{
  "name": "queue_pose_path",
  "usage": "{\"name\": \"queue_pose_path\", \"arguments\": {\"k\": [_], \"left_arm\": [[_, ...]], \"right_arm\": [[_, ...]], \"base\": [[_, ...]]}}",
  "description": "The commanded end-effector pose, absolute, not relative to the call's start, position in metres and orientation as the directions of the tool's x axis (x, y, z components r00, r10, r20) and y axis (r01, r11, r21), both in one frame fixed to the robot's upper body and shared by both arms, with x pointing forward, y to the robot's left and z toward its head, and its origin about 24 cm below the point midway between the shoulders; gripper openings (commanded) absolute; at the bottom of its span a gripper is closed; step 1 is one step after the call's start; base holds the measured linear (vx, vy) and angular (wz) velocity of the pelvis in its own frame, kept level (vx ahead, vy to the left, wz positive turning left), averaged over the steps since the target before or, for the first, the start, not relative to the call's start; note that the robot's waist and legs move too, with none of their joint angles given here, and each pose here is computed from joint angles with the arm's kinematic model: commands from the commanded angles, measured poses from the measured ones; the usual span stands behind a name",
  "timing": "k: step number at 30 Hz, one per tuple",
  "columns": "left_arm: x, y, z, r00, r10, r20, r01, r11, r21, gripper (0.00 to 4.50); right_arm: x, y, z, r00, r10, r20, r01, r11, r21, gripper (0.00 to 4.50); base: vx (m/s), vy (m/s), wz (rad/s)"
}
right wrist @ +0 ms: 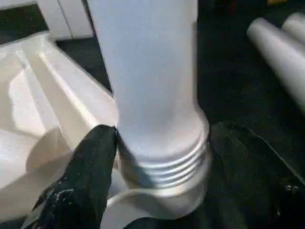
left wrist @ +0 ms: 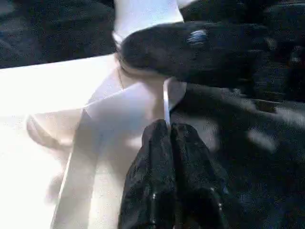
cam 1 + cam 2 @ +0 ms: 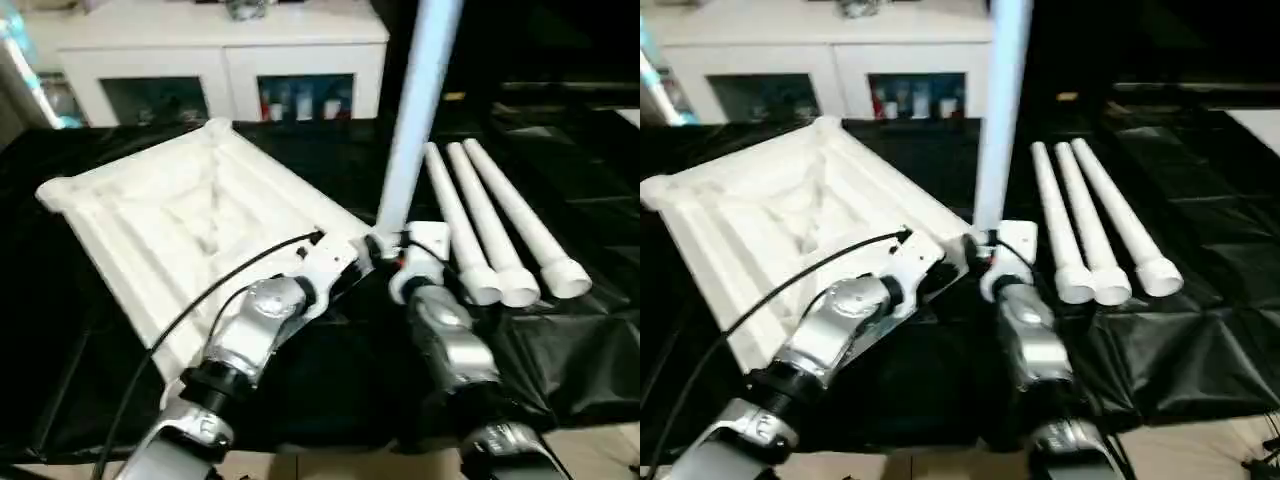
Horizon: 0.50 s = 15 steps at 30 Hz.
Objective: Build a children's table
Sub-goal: Rotate leg to tighten, then rotate table base
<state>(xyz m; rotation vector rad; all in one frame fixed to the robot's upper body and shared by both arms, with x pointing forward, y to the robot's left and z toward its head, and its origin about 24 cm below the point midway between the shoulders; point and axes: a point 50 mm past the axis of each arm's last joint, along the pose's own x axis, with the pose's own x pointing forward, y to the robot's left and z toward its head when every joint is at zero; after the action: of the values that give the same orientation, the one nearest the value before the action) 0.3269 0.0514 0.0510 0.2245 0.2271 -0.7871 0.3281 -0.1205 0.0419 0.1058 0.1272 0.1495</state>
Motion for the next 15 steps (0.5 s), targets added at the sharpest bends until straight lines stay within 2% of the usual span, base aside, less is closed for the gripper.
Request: {"name": "queue_pose_path", "arguments": {"k": [1,2,3,5,9,11,13,14,15], "left_arm": [[0.338,0.061,0.075,0.738,-0.652,-0.173,0.673,0.732,0.108,0.65],[0.338,0.061,0.075,0.738,-0.652,-0.173,0.673,0.732,0.108,0.78],[0.340,0.067,0.084,0.755,-0.642,-0.132,0.655,0.746,0.116,0.78],[0.340,0.077,0.093,0.756,-0.646,-0.104,0.654,0.749,0.107,1.00],[0.339,0.104,0.105,0.766,-0.638,-0.075,0.642,0.759,0.111,1.24],[0.333,0.148,0.120,0.789,-0.609,-0.079,0.612,0.771,0.177,1.46],[0.332,0.156,0.122,0.794,-0.602,-0.084,0.605,0.772,0.195,1.49],[0.330,0.169,0.125,0.810,-0.578,-0.098,0.584,0.781,0.219,1.49],[0.328,0.200,0.127,0.863,-0.484,-0.145,0.505,0.819,0.272,1.64]], "right_arm": [[0.323,-0.131,0.048,0.980,0.172,-0.104,-0.165,0.983,0.076,3.46],[0.323,-0.131,0.048,0.980,0.172,-0.104,-0.165,0.983,0.076,3.46],[0.318,-0.132,0.048,0.965,0.234,-0.116,-0.231,0.972,0.035,3.46],[0.314,-0.133,0.047,0.940,0.314,-0.135,-0.313,0.949,0.030,3.46],[0.311,-0.142,0.051,0.916,0.369,-0.155,-0.367,0.929,0.044,3.46],[0.307,-0.153,0.054,0.892,0.408,-0.196,-0.412,0.911,0.022,3.46],[0.306,-0.154,0.054,0.886,0.415,-0.206,-0.421,0.907,0.016,3.46],[0.305,-0.156,0.053,0.881,0.422,-0.215,-0.431,0.902,0.004,3.46],[0.304,-0.159,0.051,0.878,0.414,-0.240,-0.429,0.903,-0.009,3.46]], "base": [[0.000,0.000,0.00],[0.000,0.000,0.00],[0.000,0.000,0.00],[0.000,0.000,0.00],[0.000,0.000,0.00],[0.000,0.000,0.00],[0.000,0.000,0.00],[0.000,0.000,0.00],[0.000,0.000,0.00]]}}
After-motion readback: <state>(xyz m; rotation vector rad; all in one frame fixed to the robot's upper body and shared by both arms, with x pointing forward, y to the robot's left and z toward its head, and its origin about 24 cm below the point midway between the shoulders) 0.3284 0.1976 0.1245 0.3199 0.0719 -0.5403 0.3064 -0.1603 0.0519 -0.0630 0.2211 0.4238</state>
